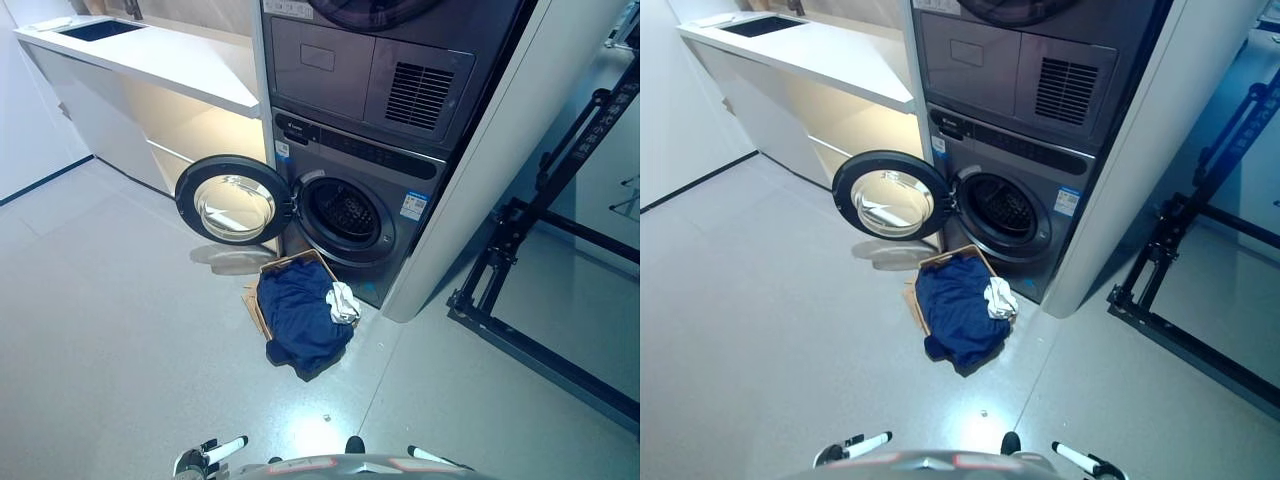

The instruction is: Put the clothes in the basket into the washing machine.

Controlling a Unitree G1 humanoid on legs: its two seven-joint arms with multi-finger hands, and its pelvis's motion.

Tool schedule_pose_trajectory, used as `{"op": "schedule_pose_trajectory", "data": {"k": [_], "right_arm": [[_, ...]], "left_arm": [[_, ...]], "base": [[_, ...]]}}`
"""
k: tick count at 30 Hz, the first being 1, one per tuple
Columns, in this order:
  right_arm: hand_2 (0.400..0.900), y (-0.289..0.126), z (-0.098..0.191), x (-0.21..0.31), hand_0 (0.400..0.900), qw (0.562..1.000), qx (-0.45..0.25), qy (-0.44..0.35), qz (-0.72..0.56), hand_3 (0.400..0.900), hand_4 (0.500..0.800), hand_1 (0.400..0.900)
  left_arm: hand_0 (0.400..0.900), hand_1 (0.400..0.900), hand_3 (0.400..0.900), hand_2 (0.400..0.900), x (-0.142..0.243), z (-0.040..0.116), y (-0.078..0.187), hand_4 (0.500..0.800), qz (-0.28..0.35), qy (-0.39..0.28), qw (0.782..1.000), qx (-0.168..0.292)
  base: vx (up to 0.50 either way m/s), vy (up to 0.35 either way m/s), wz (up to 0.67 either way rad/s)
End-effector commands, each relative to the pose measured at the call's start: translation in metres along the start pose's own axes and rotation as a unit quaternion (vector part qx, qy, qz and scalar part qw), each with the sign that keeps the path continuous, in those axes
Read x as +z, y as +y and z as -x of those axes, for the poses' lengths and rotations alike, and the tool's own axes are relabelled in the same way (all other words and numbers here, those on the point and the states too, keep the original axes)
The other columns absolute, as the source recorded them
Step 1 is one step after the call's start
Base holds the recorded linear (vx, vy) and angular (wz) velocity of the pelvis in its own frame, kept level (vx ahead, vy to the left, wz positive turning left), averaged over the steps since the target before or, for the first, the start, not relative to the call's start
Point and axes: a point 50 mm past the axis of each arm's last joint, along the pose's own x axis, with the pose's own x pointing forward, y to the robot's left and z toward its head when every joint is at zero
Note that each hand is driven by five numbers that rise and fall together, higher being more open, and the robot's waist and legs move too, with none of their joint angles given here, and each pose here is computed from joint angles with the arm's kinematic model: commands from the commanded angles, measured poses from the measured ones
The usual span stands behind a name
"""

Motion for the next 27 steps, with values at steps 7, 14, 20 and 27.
{"op": "schedule_pose_trajectory", "data": {"k": [7, 14, 20, 27], "right_arm": [[0.9, -0.004, -0.0013, 0.0316, 0.9, 0.999, -0.004, -0.036, 0.023, 0.9, 0.8, 0.9], [0.9, -0.0026, -0.0012, 0.032, 0.9, 0.999, -0.002, -0.037, 0.026, 0.9, 0.8, 0.9], [0.9, -0.0022, -0.0012, 0.0305, 0.9, 0.999, -0.001, -0.036, 0.025, 0.9, 0.8, 0.9], [0.9, -0.0005, -0.0009, 0.0341, 0.9, 0.999, 0.001, -0.042, 0.02, 0.9, 0.8, 0.9]], "left_arm": [[0.9, 0.9, 0.9, 0.9, 0.0051, -0.0011, -0.0082, 0.8, -0.038, 0.006, 0.999, -0.012], [0.9, 0.9, 0.9, 0.9, 0.0044, -0.0012, -0.0066, 0.8, -0.036, 0.008, 0.999, -0.008], [0.9, 0.9, 0.9, 0.9, 0.0042, -0.0011, -0.0074, 0.8, -0.038, 0.007, 0.999, -0.008], [0.9, 0.9, 0.9, 0.9, 0.0078, -0.0014, -0.0068, 0.8, -0.03, 0.003, 1.0, -0.005]], "base": [[0.0, 0.0, 0.0], [0.004, 0.0, -0.01], [0.0, 0.0, 0.0], [-0.008, -0.012, 0.0]]}}
